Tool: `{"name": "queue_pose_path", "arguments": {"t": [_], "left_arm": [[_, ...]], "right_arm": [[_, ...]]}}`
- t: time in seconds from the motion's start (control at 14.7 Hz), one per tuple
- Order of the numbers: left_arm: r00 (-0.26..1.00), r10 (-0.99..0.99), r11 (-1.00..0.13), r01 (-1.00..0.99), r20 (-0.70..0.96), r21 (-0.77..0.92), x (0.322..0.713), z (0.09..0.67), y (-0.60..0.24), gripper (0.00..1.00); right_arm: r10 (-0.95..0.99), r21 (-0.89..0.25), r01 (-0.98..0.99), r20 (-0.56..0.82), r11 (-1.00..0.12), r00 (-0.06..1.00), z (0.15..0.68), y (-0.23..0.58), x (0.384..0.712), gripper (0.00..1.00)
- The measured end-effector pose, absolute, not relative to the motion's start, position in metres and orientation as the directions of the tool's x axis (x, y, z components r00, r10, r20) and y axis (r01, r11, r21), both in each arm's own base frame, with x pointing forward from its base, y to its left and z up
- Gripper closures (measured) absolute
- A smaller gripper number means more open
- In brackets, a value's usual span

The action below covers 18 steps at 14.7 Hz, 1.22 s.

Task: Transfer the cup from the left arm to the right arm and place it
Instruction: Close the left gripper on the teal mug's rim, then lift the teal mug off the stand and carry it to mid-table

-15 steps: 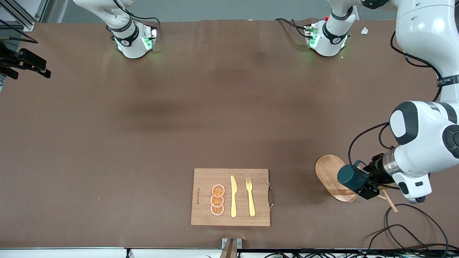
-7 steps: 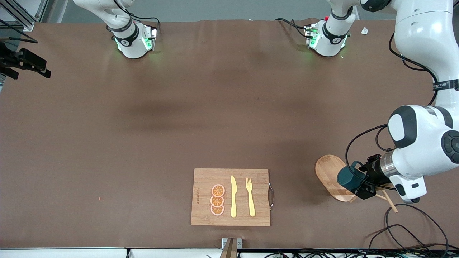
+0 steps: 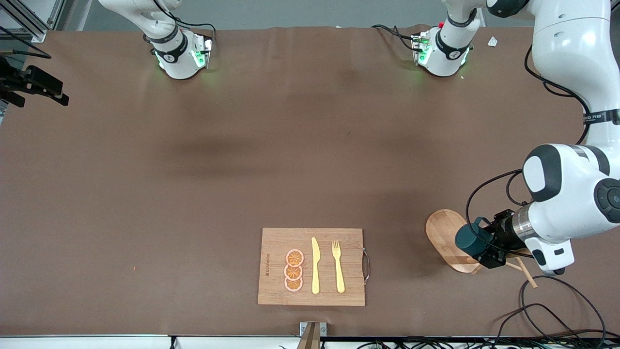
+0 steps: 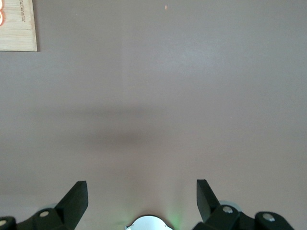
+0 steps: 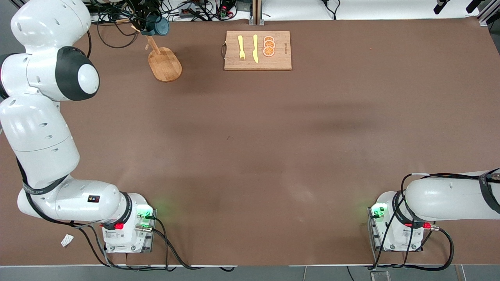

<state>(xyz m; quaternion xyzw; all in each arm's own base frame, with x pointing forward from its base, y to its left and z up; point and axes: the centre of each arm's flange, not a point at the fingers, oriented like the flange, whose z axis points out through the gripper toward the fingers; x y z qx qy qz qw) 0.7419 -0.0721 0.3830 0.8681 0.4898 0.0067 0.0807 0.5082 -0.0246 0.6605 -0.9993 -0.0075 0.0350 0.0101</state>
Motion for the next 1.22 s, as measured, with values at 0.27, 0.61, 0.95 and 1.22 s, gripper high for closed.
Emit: {"name": "queue_pose_path", "arguments": {"t": [0.27,0.61,0.95,1.22], "left_arm": [[0.520,0.852,-0.507,0.849,-0.068,0.147,0.742,0.383,-0.072,0.13],[0.523,0.849,-0.510,0.848,-0.070,0.145,0.742,0.387,-0.074,0.13],[0.541,0.838,-0.528,0.838,-0.078,0.138,0.734,0.411,-0.086,0.13],[0.559,0.825,-0.542,0.825,-0.084,0.160,0.727,0.434,-0.101,0.13]], "right_arm": [[0.018,-0.020,0.016,-0.070,-1.000,0.997,0.661,-0.024,0.508,0.00],[0.018,-0.020,0.016,-0.070,-1.000,0.997,0.661,-0.023,0.508,0.00],[0.018,-0.020,0.017,-0.070,-1.000,0.997,0.661,-0.023,0.508,0.00],[0.018,-0.020,0.017,-0.070,-1.000,0.997,0.661,-0.023,0.508,0.00]]}}
